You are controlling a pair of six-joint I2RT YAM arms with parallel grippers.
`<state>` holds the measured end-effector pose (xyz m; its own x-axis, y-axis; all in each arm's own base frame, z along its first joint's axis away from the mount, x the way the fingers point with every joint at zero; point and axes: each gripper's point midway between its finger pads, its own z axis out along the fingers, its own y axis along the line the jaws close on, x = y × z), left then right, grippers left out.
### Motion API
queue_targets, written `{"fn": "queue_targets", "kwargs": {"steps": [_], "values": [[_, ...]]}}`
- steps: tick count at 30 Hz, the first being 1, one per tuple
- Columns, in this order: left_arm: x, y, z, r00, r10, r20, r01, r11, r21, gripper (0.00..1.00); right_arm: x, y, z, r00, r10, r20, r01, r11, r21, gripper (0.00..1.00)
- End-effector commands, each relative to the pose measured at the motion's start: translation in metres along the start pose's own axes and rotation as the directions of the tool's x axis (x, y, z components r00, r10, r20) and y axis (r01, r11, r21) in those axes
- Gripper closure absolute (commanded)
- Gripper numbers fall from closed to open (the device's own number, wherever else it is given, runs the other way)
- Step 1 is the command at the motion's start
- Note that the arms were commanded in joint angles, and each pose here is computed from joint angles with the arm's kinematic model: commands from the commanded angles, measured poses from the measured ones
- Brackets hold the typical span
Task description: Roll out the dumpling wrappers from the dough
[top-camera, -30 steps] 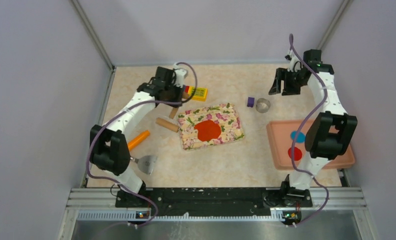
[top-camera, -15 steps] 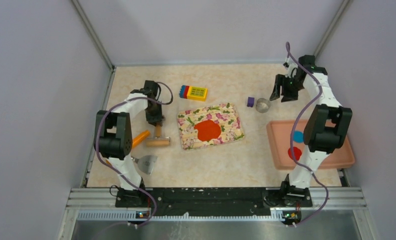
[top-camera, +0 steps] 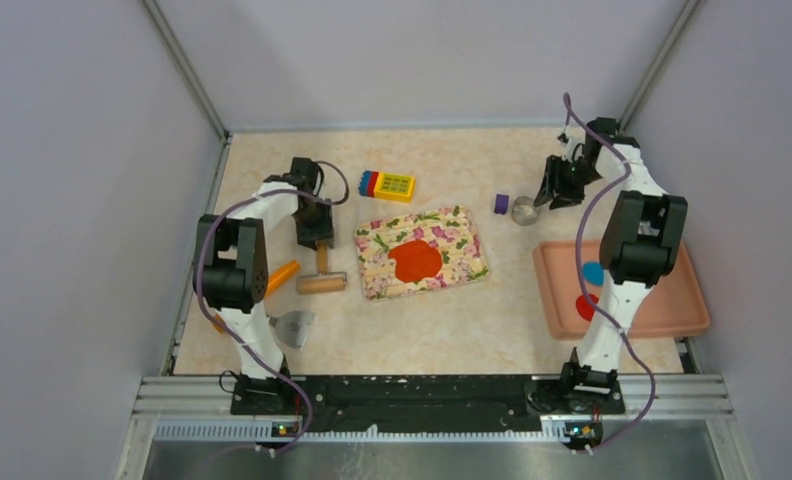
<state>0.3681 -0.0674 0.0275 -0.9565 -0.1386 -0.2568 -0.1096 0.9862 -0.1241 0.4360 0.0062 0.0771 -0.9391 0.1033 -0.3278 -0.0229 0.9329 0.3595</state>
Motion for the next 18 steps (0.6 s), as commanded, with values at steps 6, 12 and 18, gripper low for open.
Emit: {"fn": "queue_targets", "kwargs": {"steps": [6,12,18], "values": [[-0.027,-0.019,-0.078,0.982,0.04,0.187,-0.058,0.994,0.088,0.53,-0.029,-0.003,0.017,0.998,-0.048,0.038,0.044,0.996,0.083,0.62],[-0.052,-0.028,-0.116,0.95,0.056,0.308,-0.095,0.989,0.113,0.5,-0.026,-0.005,0.025,0.996,-0.093,0.009,0.09,0.982,0.168,0.75],[-0.071,-0.054,-0.147,0.924,0.044,0.381,-0.137,0.966,0.22,0.53,-0.042,0.007,-0.005,0.991,-0.115,0.065,0.099,0.973,0.21,1.0]]}}
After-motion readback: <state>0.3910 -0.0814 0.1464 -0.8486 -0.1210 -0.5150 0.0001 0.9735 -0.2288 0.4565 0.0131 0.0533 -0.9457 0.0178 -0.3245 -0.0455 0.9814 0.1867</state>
